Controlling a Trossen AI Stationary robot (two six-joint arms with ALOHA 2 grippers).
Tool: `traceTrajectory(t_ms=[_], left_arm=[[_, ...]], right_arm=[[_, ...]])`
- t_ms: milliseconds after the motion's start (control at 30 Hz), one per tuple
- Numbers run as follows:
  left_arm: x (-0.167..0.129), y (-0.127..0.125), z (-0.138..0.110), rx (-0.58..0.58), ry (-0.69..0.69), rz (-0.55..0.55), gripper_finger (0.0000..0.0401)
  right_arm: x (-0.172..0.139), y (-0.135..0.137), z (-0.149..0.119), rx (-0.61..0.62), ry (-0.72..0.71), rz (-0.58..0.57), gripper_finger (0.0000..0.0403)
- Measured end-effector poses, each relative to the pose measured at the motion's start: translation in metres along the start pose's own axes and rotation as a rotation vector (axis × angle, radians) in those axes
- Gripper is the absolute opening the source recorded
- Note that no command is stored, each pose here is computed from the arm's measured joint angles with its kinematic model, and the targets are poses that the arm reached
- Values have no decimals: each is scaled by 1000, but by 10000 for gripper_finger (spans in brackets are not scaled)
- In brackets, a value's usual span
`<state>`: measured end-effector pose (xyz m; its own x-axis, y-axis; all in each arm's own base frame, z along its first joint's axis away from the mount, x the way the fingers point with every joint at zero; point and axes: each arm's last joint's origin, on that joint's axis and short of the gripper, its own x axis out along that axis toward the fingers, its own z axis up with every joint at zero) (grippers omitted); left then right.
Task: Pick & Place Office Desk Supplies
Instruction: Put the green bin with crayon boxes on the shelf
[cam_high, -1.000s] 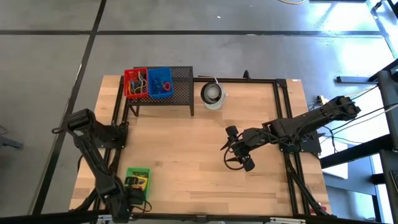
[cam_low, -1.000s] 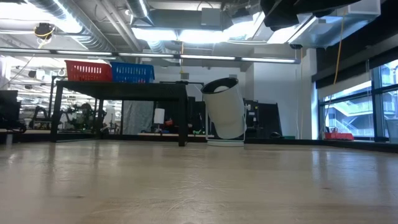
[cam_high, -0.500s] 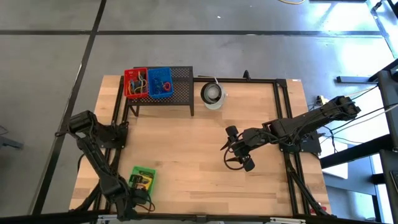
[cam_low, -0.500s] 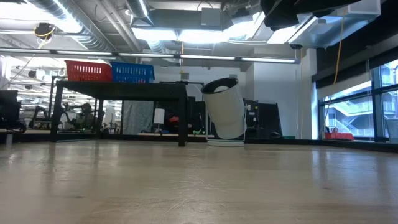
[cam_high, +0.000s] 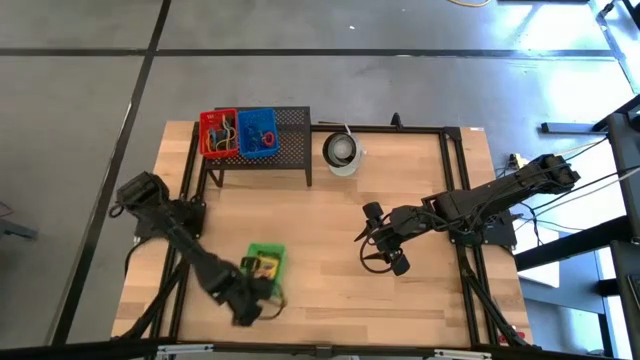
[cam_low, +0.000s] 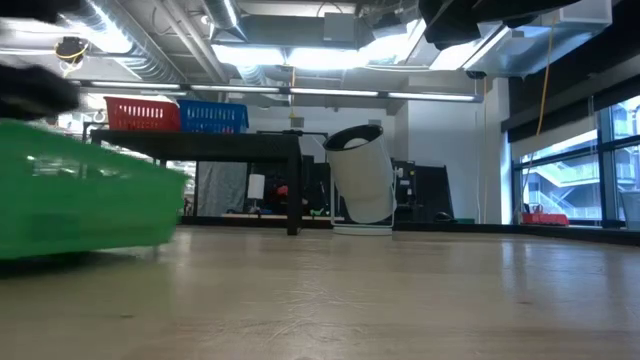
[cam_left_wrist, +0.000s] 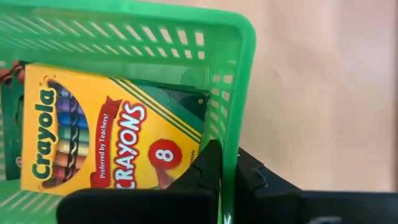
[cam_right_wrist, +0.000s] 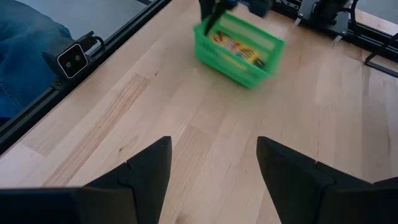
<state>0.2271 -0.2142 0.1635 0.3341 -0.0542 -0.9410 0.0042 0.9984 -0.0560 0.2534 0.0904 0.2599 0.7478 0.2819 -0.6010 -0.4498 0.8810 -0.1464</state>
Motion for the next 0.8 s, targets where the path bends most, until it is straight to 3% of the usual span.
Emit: traceTrajectory(t_ms=[133,467,667,800], left_arm=[[6,27,24,-23,-34,41,3],[13,77,66,143,-116,98,3],[-4,93,98,289,-177,129,3],[-21,105,116,276,-167,168,3]], right_arm=[[0,0,0,0,0,0,237],[0,0,0,0,0,0,237],[0,0,0,0,0,0,237],[0,0,0,0,0,0,237]])
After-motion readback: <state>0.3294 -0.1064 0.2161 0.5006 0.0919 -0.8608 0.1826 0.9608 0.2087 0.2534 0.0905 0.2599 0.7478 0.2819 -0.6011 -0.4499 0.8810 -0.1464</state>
